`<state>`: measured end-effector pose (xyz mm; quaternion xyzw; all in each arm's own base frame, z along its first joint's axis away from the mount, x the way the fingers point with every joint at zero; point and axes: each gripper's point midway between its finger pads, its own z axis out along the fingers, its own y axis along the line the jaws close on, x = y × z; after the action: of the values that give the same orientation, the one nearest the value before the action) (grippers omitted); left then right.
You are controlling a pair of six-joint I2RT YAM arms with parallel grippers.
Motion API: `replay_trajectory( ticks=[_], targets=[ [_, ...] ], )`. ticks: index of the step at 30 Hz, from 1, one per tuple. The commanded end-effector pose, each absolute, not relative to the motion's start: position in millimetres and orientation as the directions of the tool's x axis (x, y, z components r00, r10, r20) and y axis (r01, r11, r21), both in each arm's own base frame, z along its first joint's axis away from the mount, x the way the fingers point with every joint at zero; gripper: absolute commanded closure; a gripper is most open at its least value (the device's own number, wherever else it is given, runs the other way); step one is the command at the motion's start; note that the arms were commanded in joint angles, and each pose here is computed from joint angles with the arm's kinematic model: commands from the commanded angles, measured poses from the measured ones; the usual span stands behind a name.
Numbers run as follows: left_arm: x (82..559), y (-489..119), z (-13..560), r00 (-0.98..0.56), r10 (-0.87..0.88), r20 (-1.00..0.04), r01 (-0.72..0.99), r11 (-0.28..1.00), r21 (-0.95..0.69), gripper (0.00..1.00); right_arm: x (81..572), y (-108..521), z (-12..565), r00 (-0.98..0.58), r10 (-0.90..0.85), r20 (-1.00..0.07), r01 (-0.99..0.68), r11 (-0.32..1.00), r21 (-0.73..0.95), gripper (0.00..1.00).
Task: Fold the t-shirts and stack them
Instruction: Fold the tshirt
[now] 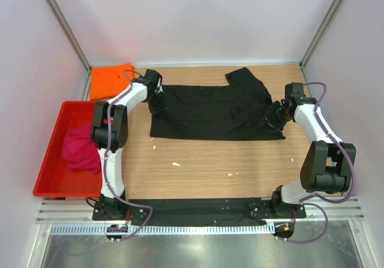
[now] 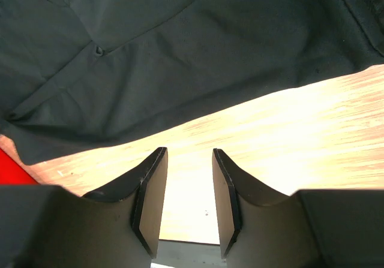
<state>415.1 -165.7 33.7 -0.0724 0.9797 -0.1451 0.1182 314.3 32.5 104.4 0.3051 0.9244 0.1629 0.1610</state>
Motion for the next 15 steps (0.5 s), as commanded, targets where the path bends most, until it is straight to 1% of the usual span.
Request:
replay_trajectory(
  ticks=[1, 3, 4, 6, 10, 11, 12, 14, 15],
  targets=[
    [428.1, -159.4, 49.4, -0.952, -0.179, -0.248, -0.104, 0.952, -0.286, 0.70, 322.1, 34.0, 123.9, -0.764, 0.585, -0.272, 0.455, 0.788, 0.416, 0.58],
    [434.1, -151.8, 59.1, -0.937, -0.195, -0.291, -0.117, 0.957, -0.265, 0.68, 322.1, 35.7, 122.8, -0.773, 0.573, -0.272, 0.450, 0.797, 0.402, 0.58],
    [435.7, -149.2, 61.2, -0.934, -0.197, -0.300, -0.120, 0.959, -0.256, 0.65, 324.4, 36.2, 122.0, -0.776, 0.570, -0.271, 0.448, 0.800, 0.399, 0.58],
    [440.4, -140.4, 65.7, -0.928, -0.197, -0.315, -0.126, 0.964, -0.232, 0.63, 323.7, 40.6, 118.0, -0.790, 0.558, -0.254, 0.443, 0.806, 0.393, 0.58],
    [431.9, -136.0, 73.5, -0.939, -0.196, -0.281, -0.132, 0.964, -0.233, 0.63, 325.2, 46.7, 115.3, -0.802, 0.541, -0.253, 0.429, 0.816, 0.388, 0.58],
    [430.9, -137.2, 76.8, -0.936, -0.198, -0.292, -0.127, 0.961, -0.245, 0.62, 325.7, 47.3, 115.0, -0.804, 0.536, -0.256, 0.424, 0.819, 0.386, 0.58],
    [420.1, -137.4, 69.8, -0.941, -0.205, -0.271, -0.137, 0.959, -0.250, 0.62, 325.9, 48.0, 113.0, -0.807, 0.533, -0.254, 0.423, 0.822, 0.381, 0.58],
    [417.7, -137.1, 79.7, -0.925, -0.218, -0.310, -0.133, 0.953, -0.273, 0.60, 324.5, 51.2, 109.9, -0.815, 0.523, -0.251, 0.416, 0.829, 0.374, 0.58],
    [410.1, -134.9, 74.6, -0.929, -0.226, -0.293, -0.148, 0.953, -0.265, 0.59, 324.5, 53.0, 107.5, -0.819, 0.519, -0.246, 0.414, 0.830, 0.373, 0.58]
  ],
)
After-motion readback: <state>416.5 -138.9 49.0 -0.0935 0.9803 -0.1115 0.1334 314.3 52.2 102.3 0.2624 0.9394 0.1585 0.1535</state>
